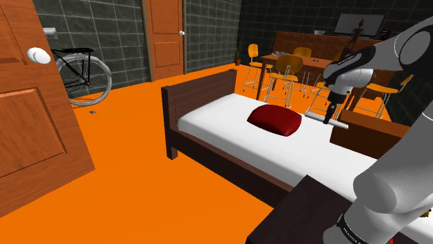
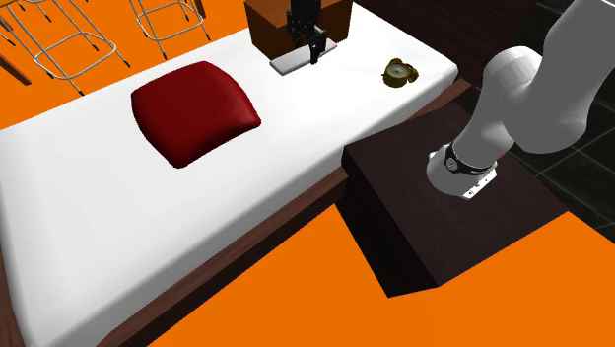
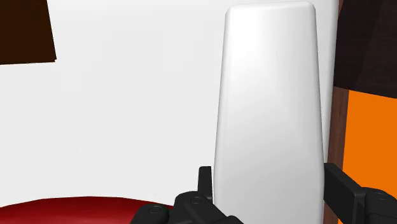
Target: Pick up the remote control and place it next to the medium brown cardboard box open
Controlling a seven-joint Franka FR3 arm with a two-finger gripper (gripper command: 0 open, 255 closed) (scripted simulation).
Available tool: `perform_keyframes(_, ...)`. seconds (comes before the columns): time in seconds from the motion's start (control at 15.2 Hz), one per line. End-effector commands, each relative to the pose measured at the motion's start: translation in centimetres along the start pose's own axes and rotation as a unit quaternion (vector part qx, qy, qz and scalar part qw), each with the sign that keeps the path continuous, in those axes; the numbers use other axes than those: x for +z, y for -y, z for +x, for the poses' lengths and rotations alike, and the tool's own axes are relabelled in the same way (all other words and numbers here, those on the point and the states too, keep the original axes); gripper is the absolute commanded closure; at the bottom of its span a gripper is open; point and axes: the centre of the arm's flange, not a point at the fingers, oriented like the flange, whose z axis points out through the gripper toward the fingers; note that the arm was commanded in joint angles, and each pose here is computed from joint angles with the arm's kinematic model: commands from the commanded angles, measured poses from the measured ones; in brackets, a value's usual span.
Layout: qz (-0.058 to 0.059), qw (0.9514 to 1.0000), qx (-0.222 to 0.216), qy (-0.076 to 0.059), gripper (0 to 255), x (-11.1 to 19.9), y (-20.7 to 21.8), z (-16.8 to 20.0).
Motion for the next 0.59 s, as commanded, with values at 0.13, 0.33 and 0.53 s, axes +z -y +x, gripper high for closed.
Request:
perform_keyframes(0.13, 0.0, 1.0, -0.001, 0.0, 255, -0.1, -1.0, -5.2)
perform_keyframes(0.33, 0.0, 1.0, -0.001, 0.0, 255, -0.1, -1.8, -9.1)
perform_keyframes(0.53, 0.0, 1.0, -0.001, 0.0, 255, -0.2, -2.5, -13.0)
